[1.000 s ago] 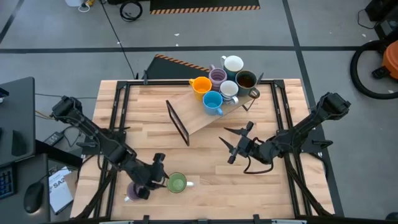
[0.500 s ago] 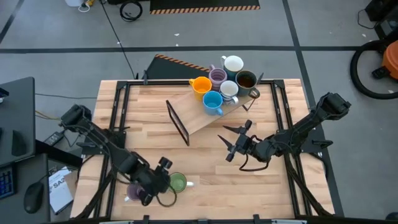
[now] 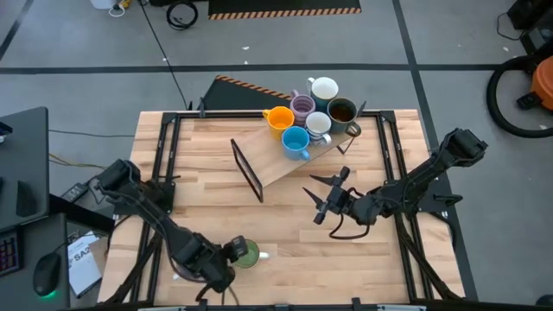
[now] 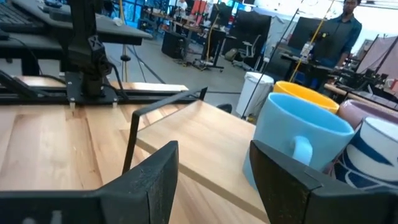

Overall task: Place coffee mugs
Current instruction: Put the green mug on the shelf

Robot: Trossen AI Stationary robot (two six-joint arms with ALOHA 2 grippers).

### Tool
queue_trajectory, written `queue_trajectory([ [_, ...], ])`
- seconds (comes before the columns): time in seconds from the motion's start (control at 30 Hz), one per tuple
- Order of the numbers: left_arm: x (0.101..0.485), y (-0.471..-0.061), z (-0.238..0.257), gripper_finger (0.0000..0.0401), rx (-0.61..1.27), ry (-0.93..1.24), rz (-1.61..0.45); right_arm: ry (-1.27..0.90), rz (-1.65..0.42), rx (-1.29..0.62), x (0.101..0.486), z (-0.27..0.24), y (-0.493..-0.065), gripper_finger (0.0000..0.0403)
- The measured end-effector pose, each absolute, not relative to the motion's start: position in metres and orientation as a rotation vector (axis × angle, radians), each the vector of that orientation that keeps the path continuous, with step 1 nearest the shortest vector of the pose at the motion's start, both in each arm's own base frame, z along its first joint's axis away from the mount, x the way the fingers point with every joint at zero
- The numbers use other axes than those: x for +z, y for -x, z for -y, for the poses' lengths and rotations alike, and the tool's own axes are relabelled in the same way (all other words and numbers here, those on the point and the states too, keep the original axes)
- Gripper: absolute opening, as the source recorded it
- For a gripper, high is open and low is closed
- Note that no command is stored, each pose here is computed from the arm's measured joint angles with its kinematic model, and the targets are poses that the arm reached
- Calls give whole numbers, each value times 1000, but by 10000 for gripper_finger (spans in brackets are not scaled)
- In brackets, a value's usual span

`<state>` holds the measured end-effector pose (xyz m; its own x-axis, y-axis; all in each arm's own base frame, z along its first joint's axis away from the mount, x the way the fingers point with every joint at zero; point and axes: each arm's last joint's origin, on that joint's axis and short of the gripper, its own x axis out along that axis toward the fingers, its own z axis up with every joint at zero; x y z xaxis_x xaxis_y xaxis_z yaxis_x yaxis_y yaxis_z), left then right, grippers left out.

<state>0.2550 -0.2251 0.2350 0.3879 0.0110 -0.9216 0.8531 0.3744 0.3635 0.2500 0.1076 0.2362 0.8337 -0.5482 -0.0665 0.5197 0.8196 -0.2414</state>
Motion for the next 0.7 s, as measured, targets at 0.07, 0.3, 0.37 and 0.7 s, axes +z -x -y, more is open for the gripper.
queue_trajectory([
  [0.07, 232, -254, 228, 171, -699, -1142, -1013, 214, -146, -573, 234, -107, -250, 204],
  [0.3, 213, -263, 229, 162, -733, -1227, -1057, 172, -143, -573, 233, -106, -250, 204],
  [0.37, 210, -265, 228, 151, -749, -1253, -1061, 174, -145, -572, 233, -106, -250, 204],
  [0.7, 207, -276, 216, 81, -815, -1211, -1083, 136, -140, -537, 232, -107, -251, 204],
])
